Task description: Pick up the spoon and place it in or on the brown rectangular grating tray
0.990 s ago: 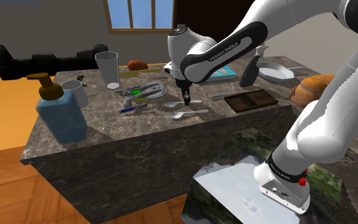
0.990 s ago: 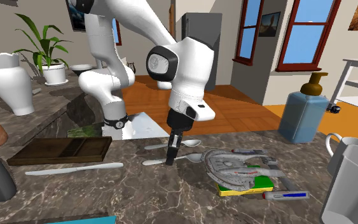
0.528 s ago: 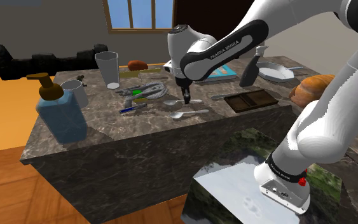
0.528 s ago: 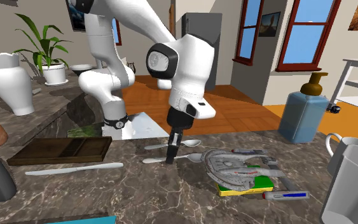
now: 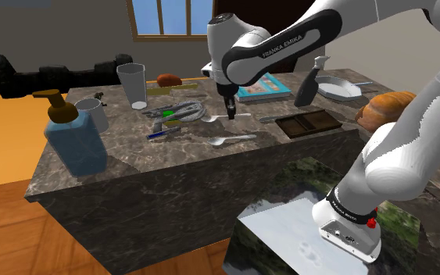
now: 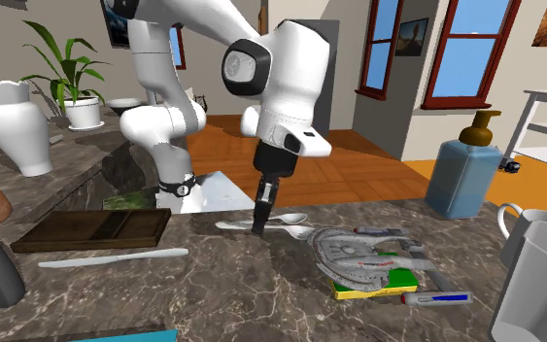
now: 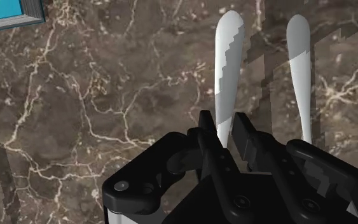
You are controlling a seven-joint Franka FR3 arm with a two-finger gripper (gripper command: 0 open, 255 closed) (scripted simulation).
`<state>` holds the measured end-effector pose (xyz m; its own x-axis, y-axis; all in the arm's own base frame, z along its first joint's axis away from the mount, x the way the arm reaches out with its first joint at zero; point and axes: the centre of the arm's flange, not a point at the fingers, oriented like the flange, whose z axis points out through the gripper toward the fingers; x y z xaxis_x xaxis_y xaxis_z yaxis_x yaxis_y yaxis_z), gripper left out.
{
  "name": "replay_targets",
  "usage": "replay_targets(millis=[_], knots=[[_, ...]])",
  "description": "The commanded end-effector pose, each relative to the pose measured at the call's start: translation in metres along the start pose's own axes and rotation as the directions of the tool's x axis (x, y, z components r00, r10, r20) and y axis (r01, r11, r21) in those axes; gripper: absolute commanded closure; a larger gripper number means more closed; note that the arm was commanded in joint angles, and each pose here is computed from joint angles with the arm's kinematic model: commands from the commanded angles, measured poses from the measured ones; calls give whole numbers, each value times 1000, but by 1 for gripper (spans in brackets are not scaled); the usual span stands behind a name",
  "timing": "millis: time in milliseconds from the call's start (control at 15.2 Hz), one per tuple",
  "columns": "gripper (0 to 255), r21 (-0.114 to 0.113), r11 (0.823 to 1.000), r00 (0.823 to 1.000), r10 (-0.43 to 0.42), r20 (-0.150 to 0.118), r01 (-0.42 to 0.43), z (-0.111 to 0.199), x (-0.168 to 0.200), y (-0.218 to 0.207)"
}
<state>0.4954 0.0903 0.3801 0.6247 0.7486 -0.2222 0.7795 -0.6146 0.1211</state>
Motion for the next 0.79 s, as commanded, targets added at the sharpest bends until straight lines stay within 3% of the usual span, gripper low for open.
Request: replay_targets(millis=[0, 726], knots=[[255, 0, 1000, 1000, 0, 0, 0, -11, -2, -1], [255, 0, 1000, 1000, 0, 0, 0, -67, -15, 6]])
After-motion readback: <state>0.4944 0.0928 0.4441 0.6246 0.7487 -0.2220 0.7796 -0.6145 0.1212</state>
